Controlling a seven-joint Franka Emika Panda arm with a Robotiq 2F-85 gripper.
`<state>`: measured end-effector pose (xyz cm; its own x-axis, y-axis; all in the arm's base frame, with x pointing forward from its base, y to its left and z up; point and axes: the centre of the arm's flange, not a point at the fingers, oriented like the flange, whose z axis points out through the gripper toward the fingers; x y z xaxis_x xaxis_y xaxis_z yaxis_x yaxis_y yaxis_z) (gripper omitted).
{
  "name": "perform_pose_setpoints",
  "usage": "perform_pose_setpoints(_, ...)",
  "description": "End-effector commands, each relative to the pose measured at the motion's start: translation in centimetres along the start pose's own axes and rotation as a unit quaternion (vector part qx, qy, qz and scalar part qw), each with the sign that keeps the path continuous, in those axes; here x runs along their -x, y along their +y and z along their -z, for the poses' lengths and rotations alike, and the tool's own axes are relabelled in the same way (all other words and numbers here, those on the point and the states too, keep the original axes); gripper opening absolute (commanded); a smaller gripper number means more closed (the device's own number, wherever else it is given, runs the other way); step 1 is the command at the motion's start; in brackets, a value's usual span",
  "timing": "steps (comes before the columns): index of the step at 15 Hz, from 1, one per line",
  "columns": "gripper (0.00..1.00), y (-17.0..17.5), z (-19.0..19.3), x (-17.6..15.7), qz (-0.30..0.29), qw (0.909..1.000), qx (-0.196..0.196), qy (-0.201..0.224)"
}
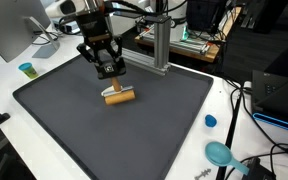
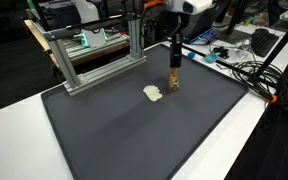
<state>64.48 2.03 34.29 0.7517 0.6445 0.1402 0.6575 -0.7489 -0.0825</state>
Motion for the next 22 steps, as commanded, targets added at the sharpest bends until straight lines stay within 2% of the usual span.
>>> perform_pose_setpoints(1, 0.22, -3.0, 6.6, 5.5, -0.087, 0.9951, 0.043, 0.015)
perform_pose_setpoints(4, 0.22, -4.3, 11.6, 8.6, -0.158, 0.9844, 0.072, 0.031)
perform_pose_setpoints(6, 0.22, -5.9, 14.2, 11.2, -0.205, 0.9735, 0.091, 0.046)
perform_pose_setpoints(7, 0.22, -2.6, 11.4, 7.7, -0.167, 0.9833, 0.063, 0.036)
perform_pose_setpoints(8, 0.47, -3.1, 12.4, 8.5, -0.173, 0.9819, 0.067, 0.04)
perform_pose_setpoints(10, 0.47, -3.3, 12.4, 8.6, -0.171, 0.9822, 0.066, 0.039)
perform_pose_setpoints(11, 0.22, -3.8, 10.5, 8.9, -0.188, 0.9791, 0.07, 0.032)
perform_pose_setpoints(14, 0.22, -4.8, 8.1, 13.0, -0.234, 0.9704, 0.055, 0.019)
perform_pose_setpoints(17, 0.22, -5.4, 7.5, 18.5, -0.27, 0.9619, 0.039, 0.015)
perform_pose_setpoints(20, 0.22, -6.8, 9.1, 22.6, -0.315, 0.9474, 0.034, 0.044)
perform_pose_setpoints(22, 0.22, -9.0, 10.1, 23.4, -0.328, 0.9419, 0.024, 0.069)
